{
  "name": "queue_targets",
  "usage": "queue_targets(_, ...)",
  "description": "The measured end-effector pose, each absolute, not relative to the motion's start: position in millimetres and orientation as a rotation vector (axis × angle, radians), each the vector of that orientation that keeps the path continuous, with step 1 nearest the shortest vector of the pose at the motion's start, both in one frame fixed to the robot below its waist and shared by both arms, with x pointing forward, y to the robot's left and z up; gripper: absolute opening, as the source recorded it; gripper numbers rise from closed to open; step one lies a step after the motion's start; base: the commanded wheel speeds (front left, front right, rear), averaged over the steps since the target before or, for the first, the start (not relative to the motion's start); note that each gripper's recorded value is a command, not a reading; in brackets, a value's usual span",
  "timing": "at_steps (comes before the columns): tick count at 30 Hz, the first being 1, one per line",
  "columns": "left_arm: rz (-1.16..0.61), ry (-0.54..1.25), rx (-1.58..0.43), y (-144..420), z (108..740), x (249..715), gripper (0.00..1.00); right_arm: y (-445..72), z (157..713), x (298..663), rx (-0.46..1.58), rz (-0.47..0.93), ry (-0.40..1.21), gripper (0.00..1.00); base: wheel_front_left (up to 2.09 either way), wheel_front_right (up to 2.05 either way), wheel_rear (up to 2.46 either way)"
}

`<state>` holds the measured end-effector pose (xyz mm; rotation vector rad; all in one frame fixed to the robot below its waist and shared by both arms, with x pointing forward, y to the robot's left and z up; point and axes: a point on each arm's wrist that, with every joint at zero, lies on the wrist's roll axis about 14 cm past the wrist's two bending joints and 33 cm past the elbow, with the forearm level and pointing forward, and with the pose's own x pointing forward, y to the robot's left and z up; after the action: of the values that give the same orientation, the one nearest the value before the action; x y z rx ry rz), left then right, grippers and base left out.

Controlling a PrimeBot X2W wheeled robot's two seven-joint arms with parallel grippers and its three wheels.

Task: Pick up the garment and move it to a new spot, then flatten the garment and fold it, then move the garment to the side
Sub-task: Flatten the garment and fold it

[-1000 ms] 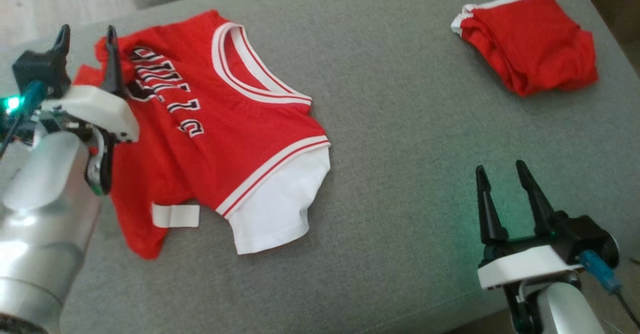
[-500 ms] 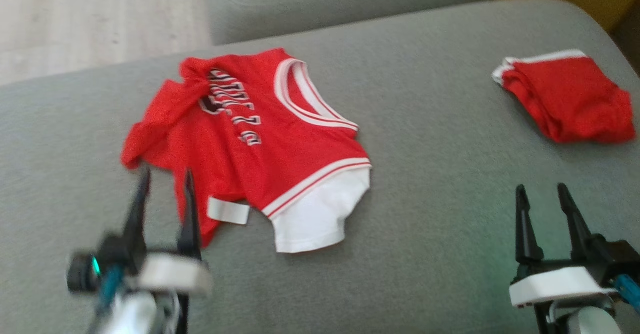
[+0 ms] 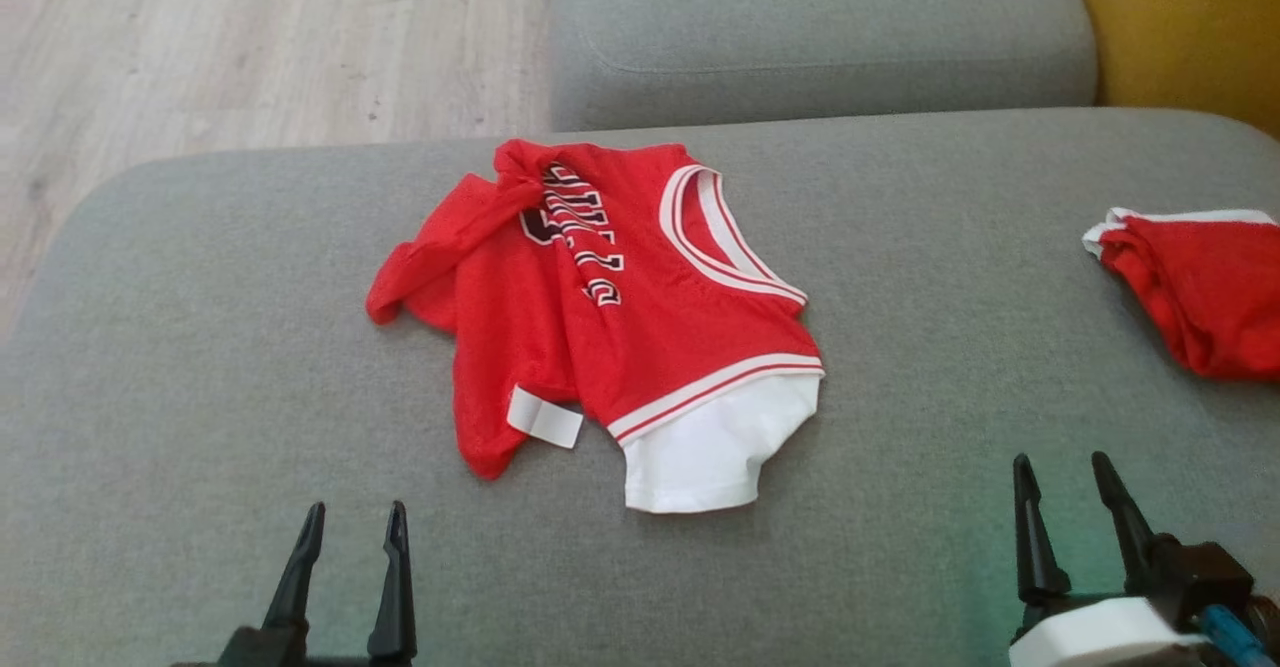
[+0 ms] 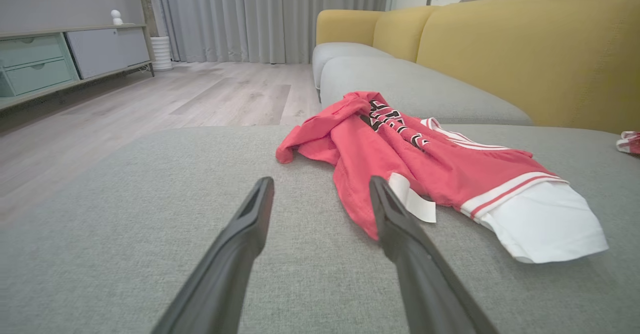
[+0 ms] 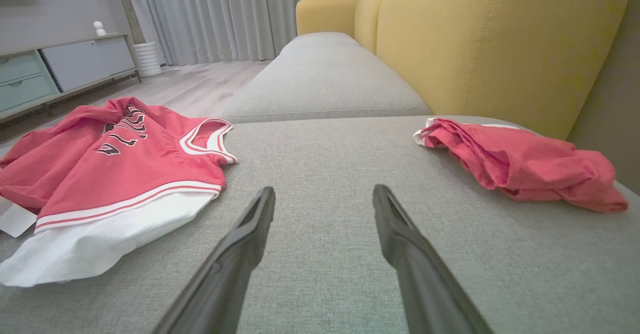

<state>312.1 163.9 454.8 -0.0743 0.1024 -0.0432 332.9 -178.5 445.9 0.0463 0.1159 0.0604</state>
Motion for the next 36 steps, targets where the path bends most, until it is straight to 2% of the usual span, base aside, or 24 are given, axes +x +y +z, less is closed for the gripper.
queue_targets(11, -0.034, 0.092, -0.085, 168.7, 454.2, 307.6, 1.0, -166.2, 444.8, 333.6, 0.06, 0.096, 0.12, 1.0, 0.0, 0.0, 0.0)
queue_targets(18, -0.127, 0.091, -0.057, 148.7, 454.6, 309.0, 1.0, -152.3, 448.3, 337.3, 0.163, 0.118, 0.112, 1.0, 0.0, 0.0, 0.0)
queue_targets(25, -0.252, 0.136, -0.005, 116.3, 442.0, 331.9, 1.0, -90.1, 436.1, 354.1, 0.31, 0.285, 0.309, 1.0, 0.0, 0.0, 0.0)
queue_targets(31, -0.293, 0.223, 0.037, 106.0, 423.5, 364.9, 1.0, -58.4, 407.9, 356.2, 0.418, 0.37, 0.538, 1.0, 0.0, 0.0, 0.0)
queue_targets(36, -0.308, 0.282, 0.059, 103.0, 406.3, 379.7, 1.0, -37.5, 398.2, 360.5, 0.485, 0.431, 0.64, 1.0, 0.0, 0.0, 0.0)
